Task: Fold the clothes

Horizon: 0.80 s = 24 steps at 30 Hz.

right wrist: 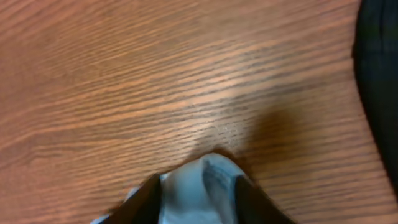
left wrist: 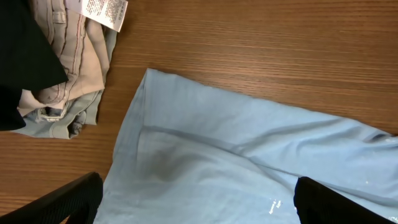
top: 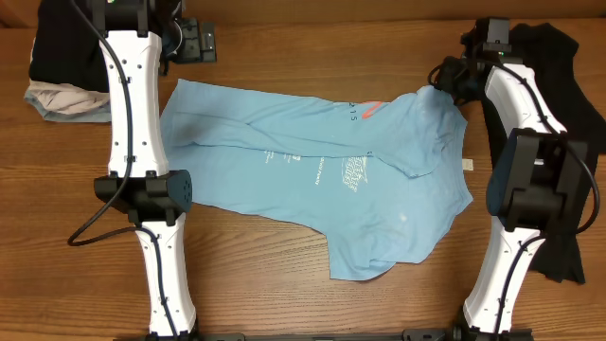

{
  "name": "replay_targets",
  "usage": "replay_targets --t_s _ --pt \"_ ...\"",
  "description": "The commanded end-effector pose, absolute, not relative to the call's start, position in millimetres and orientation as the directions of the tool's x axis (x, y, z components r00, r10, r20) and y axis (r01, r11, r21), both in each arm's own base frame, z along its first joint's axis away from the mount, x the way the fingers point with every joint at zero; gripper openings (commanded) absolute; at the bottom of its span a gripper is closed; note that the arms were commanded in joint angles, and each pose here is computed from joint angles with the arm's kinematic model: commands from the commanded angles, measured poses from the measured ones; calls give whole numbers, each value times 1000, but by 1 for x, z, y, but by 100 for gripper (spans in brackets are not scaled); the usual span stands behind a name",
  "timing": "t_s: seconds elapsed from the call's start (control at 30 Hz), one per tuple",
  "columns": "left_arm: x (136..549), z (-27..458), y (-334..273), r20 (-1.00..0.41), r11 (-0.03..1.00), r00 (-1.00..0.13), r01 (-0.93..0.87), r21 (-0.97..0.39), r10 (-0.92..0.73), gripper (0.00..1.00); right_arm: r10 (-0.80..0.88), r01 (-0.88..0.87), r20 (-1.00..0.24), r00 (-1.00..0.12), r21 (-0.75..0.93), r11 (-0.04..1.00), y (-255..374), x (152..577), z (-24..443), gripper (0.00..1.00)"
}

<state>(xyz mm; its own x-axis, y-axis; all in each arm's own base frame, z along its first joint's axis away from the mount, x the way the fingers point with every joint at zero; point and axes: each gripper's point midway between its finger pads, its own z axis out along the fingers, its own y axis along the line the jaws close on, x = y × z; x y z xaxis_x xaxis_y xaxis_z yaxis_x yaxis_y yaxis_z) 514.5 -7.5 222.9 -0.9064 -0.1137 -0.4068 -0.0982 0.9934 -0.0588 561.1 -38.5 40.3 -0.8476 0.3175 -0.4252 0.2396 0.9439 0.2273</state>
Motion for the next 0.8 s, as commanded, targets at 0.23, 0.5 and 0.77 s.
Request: replay_targets --t_s 0.23,0.5,0.77 --pt "515 232 -10 -429 992 -895 -99 -75 -122 100 316 238 -404 -859 231 943 -38 557 28 27" --pt "515 232 -10 -429 992 -895 -99 -75 -122 100 321 247 -388 -864 229 942 -40 553 26 4" --pt "515 232 -10 -430 992 -895 -99 -75 -122 100 395 338 -318 -862 222 915 -80 530 36 4"
